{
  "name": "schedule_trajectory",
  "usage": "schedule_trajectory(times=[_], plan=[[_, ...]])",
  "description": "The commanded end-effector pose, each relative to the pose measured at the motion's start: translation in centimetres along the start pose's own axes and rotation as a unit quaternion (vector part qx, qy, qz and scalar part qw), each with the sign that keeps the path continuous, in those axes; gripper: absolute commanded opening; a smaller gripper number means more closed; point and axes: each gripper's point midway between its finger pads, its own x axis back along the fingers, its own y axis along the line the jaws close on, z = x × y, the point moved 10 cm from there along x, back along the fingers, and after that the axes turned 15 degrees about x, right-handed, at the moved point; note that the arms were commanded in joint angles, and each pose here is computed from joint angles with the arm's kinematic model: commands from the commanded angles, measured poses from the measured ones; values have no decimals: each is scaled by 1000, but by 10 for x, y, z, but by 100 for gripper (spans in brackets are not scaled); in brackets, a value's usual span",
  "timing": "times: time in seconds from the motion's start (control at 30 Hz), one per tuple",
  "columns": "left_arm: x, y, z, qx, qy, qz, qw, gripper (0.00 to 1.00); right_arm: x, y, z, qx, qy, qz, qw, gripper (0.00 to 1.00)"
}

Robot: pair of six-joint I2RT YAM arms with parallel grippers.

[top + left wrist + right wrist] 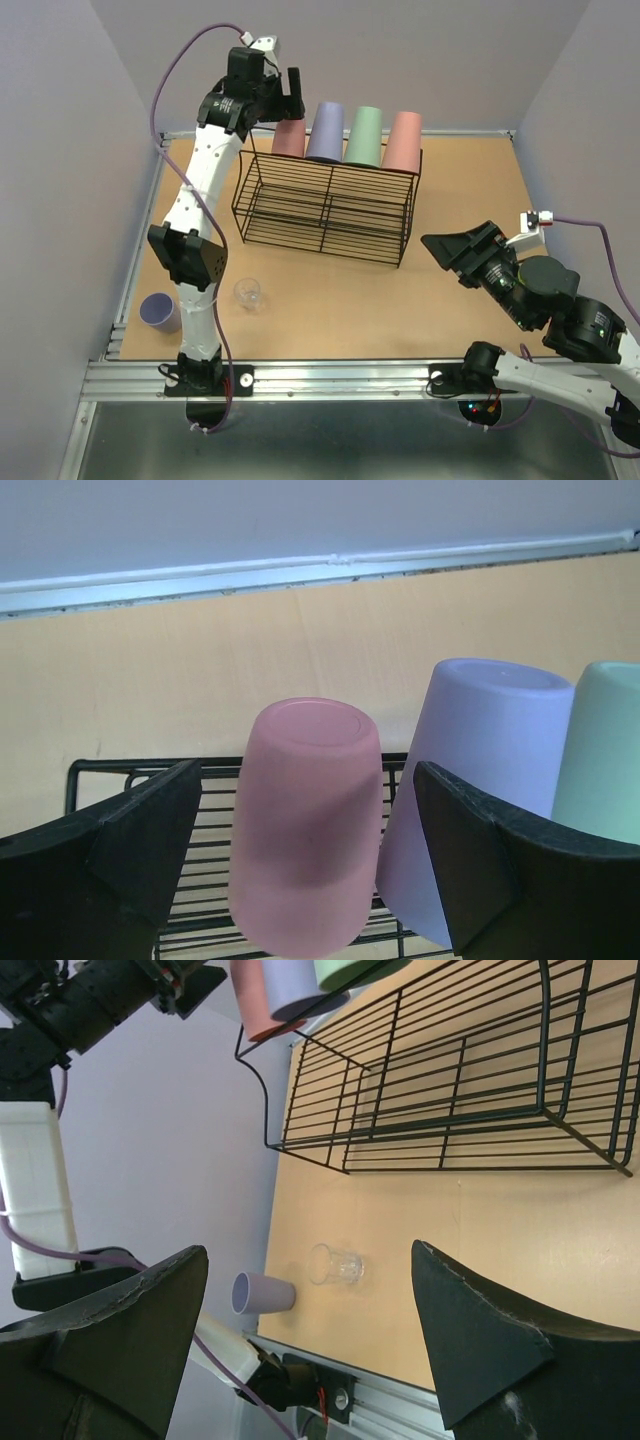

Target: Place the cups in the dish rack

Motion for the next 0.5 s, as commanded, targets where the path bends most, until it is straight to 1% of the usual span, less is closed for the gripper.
schedule_trajectory(times=[0.0, 0.13, 0.17, 0.23, 0.3, 0.33, 0.37, 0.4, 0.43, 0.47], plan=[[57, -6, -41, 17, -96, 16, 995, 99, -2, 0, 2, -4, -1, -1, 1000, 87], [82, 2, -54, 32, -134, -2, 990, 99, -2, 1, 3, -1, 5, -4, 1000, 87], [95, 11, -59, 40, -155, -24, 987, 99, -3, 2, 4, 9, 11, -6, 1000, 87], [107, 22, -59, 58, -166, -47, 983, 99, -5, 7, 3, 24, 18, -12, 999, 86], [124, 44, -53, 82, -170, -90, 978, 99, -19, 16, 13, 73, 56, -18, 996, 86], [144, 47, -52, 89, -185, -97, 974, 99, -22, 24, 12, 89, 70, -28, 993, 86], [139, 66, -37, 98, -167, -132, 972, 99, -30, 29, 18, 122, 91, -32, 988, 86], [144, 74, -31, 102, -167, -147, 970, 99, -48, 38, 35, 149, 141, -37, 978, 86], [148, 80, -25, 108, -168, -159, 967, 99, -59, 43, 45, 167, 169, -36, 971, 86], [157, 89, -11, 116, -167, -180, 962, 99, -65, 53, 49, 181, 196, -59, 962, 84]])
